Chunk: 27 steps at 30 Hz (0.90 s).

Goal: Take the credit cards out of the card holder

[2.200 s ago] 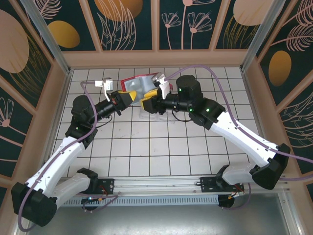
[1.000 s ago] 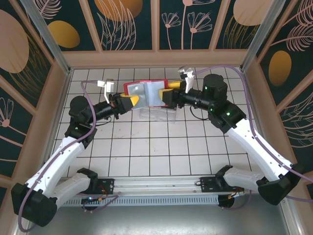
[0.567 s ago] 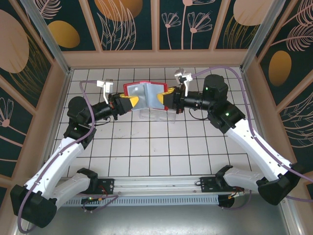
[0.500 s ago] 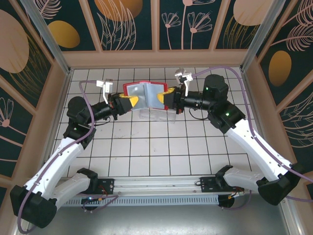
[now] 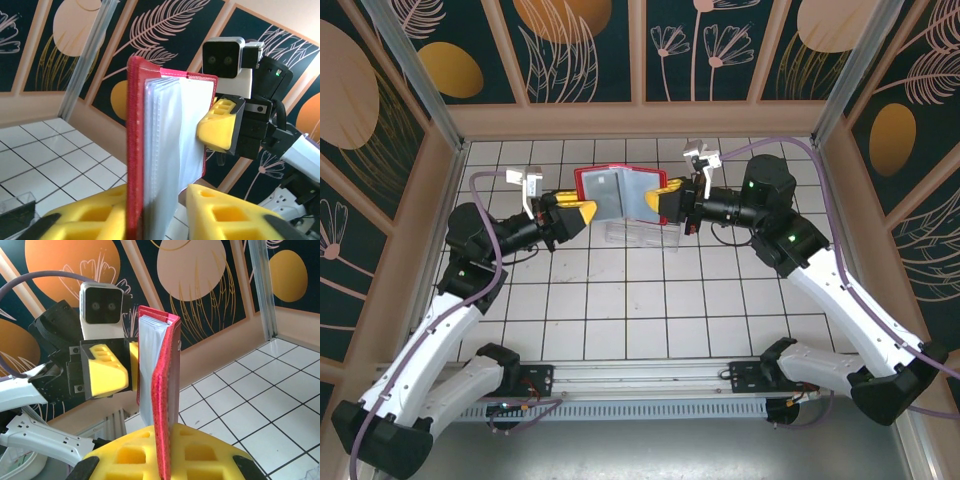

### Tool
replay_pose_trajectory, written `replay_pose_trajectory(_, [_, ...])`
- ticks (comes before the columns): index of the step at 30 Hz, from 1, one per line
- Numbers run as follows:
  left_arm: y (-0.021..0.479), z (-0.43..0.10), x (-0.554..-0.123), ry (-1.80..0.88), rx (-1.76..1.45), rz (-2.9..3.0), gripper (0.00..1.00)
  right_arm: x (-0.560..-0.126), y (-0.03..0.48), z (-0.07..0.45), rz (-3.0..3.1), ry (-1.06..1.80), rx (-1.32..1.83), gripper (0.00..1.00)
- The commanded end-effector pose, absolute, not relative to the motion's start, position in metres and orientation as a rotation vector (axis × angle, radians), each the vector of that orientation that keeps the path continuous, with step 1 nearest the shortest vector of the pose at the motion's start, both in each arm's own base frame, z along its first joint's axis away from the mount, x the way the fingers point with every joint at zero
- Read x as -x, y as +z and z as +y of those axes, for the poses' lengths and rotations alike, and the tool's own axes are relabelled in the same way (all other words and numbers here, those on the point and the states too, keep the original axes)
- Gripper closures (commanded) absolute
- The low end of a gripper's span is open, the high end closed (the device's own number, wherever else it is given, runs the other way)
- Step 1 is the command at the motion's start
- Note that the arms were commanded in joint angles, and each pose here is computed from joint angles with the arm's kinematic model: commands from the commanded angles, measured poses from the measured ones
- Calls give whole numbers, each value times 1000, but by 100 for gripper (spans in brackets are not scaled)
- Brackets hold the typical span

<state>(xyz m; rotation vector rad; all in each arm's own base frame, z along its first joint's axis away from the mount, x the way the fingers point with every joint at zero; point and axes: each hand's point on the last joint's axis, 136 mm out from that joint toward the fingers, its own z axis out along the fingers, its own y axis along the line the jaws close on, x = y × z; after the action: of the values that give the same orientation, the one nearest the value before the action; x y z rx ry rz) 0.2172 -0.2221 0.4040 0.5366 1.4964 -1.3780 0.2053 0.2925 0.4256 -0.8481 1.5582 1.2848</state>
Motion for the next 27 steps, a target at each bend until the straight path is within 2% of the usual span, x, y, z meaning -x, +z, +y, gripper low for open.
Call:
replay_pose_trajectory(1, [412,-219,-216,-1336,-541,1468,75,-197,441,287,1494,1302,850,100])
replay_pose_trajectory(4, [411,-219,-221,-1317,-530,1479,82,-194,443,287,1484,1322,859,100])
replay_pose_trajectory(8, [409,-219,-230,-1294,-516,1501,84,-187,447,288,1460,1357,881,100])
replay_pose_trajectory(14, [415,-230,-230,-1375,-571,1466,72,-183,448,292,1444,1401,900,100])
replay_pose_trajectory(27, [434,-242,-223,-1466,-659,1377,64,-179,446,301,1445,1419,919,100])
